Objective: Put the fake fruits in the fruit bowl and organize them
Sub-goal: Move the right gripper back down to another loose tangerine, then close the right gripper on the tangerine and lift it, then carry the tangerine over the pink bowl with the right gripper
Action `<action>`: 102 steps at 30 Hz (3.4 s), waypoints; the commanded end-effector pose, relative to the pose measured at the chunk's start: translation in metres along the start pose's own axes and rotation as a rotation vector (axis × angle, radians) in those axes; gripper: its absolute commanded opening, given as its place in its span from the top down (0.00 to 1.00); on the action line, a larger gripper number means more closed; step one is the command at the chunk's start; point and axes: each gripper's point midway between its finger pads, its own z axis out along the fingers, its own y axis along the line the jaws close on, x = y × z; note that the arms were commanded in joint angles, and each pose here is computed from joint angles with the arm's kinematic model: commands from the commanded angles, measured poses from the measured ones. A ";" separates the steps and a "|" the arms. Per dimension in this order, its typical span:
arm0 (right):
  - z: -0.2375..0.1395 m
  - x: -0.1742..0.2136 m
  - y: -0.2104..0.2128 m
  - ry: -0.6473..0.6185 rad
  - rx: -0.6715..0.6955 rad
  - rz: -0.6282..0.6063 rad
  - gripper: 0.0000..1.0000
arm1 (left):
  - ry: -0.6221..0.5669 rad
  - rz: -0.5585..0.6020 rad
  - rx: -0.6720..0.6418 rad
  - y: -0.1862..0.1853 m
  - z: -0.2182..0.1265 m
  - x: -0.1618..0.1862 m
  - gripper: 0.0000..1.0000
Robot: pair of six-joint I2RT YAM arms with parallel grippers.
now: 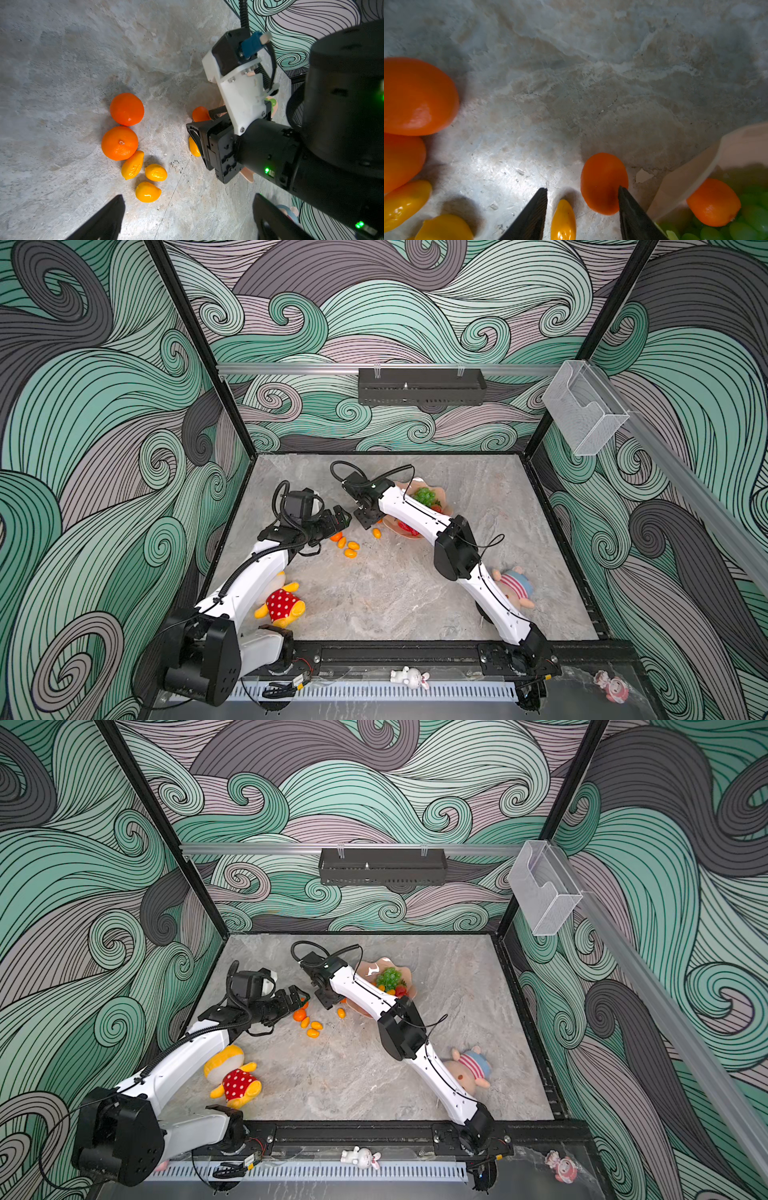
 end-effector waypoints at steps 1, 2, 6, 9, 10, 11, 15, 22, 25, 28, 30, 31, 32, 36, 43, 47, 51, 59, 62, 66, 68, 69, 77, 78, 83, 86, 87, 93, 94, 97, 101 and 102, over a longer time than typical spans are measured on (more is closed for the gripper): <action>0.003 0.001 -0.009 0.014 0.036 0.006 0.44 | 0.006 0.001 0.026 -0.007 -0.003 -0.004 0.01; 0.004 0.001 -0.010 0.016 0.038 0.008 0.44 | 0.008 0.002 0.029 -0.008 -0.002 -0.004 0.01; 0.009 0.002 -0.012 0.023 0.040 0.014 0.44 | 0.019 0.001 0.037 -0.010 -0.001 -0.004 0.01; 0.012 0.003 -0.012 0.030 0.033 0.017 0.44 | 0.021 -0.001 0.039 -0.009 0.000 -0.003 0.01; 0.013 0.004 -0.012 0.033 0.032 0.019 0.44 | 0.021 0.000 0.041 -0.010 0.000 -0.003 0.01; 0.014 0.004 -0.013 0.035 0.032 0.020 0.44 | 0.021 -0.001 0.041 -0.010 0.000 -0.003 0.02; 0.018 0.005 -0.014 0.041 0.032 0.024 0.44 | 0.023 -0.002 0.040 -0.009 0.001 -0.003 0.01; 0.023 0.009 -0.016 0.056 0.022 0.033 0.45 | 0.024 -0.002 0.043 -0.010 0.002 -0.004 0.01; 0.026 0.010 -0.016 0.064 0.018 0.036 0.46 | 0.029 -0.002 0.044 -0.010 0.003 -0.003 0.02; 0.026 0.010 -0.017 0.064 0.012 0.040 0.48 | 0.029 -0.003 0.046 -0.010 0.003 -0.003 0.01; 0.027 0.011 -0.016 0.067 0.009 0.040 0.49 | 0.030 -0.004 0.047 -0.011 0.003 -0.003 0.01; 0.028 0.011 -0.015 0.069 0.008 0.041 0.49 | 0.031 -0.002 0.048 -0.011 0.003 -0.003 0.01; 0.028 0.011 -0.015 0.067 0.008 0.041 0.50 | 0.033 -0.001 0.047 -0.011 0.003 -0.003 0.01; 0.027 0.010 -0.017 0.065 0.006 0.048 0.54 | 0.032 0.005 0.047 -0.012 0.002 -0.003 0.01; 0.018 0.007 -0.017 0.051 -0.009 0.064 0.58 | 0.035 0.011 0.053 -0.014 0.002 -0.005 0.01; 0.002 -0.001 -0.017 0.021 -0.048 0.092 0.61 | 0.026 0.031 0.068 -0.019 -0.001 -0.008 0.01; -0.021 -0.010 -0.022 -0.016 -0.101 0.149 0.63 | 0.002 0.042 0.085 -0.027 -0.005 -0.015 0.01; -0.068 -0.023 -0.032 -0.090 -0.199 0.226 0.65 | -0.034 0.062 0.110 -0.039 -0.009 -0.027 0.01; -0.080 -0.024 -0.042 -0.116 -0.191 0.240 0.65 | -0.035 0.074 0.119 -0.047 -0.006 -0.029 0.01; -0.089 -0.018 -0.062 -0.127 -0.163 0.263 0.65 | -0.025 0.097 0.125 -0.059 0.005 -0.030 0.01; -0.088 -0.013 -0.073 -0.121 -0.151 0.276 0.65 | -0.014 0.105 0.131 -0.067 0.013 -0.030 0.01; -0.086 -0.010 -0.078 -0.114 -0.146 0.285 0.65 | -0.009 0.112 0.135 -0.072 0.018 -0.030 0.01; -0.067 0.015 -0.110 -0.059 -0.102 0.333 0.65 | 0.053 0.167 0.139 -0.099 0.060 -0.020 0.01; -0.062 0.019 -0.112 -0.046 -0.099 0.337 0.65 | 0.058 0.172 0.142 -0.102 0.064 -0.018 0.01; -0.042 0.031 -0.115 0.004 -0.101 0.344 0.66 | 0.080 0.192 0.146 -0.112 0.079 -0.011 0.01; -0.034 0.034 -0.114 0.020 -0.107 0.348 0.66 | 0.093 0.192 0.144 -0.113 0.087 -0.007 0.01; -0.032 0.035 -0.113 0.026 -0.107 0.344 0.66 | 0.098 0.191 0.145 -0.114 0.089 -0.006 0.01; -0.020 0.042 -0.114 0.056 -0.095 0.346 0.66 | 0.117 0.200 0.144 -0.116 0.095 0.001 0.01; -0.018 0.044 -0.114 0.061 -0.093 0.346 0.65 | 0.117 0.202 0.143 -0.116 0.095 0.002 0.01; -0.014 0.047 -0.115 0.075 -0.087 0.346 0.65 | 0.121 0.203 0.141 -0.115 0.095 0.003 0.01; -0.009 0.050 -0.113 0.088 -0.087 0.344 0.64 | 0.126 0.202 0.137 -0.114 0.096 0.005 0.01; -0.008 0.052 -0.113 0.093 -0.088 0.344 0.64 | 0.126 0.202 0.136 -0.114 0.096 0.005 0.01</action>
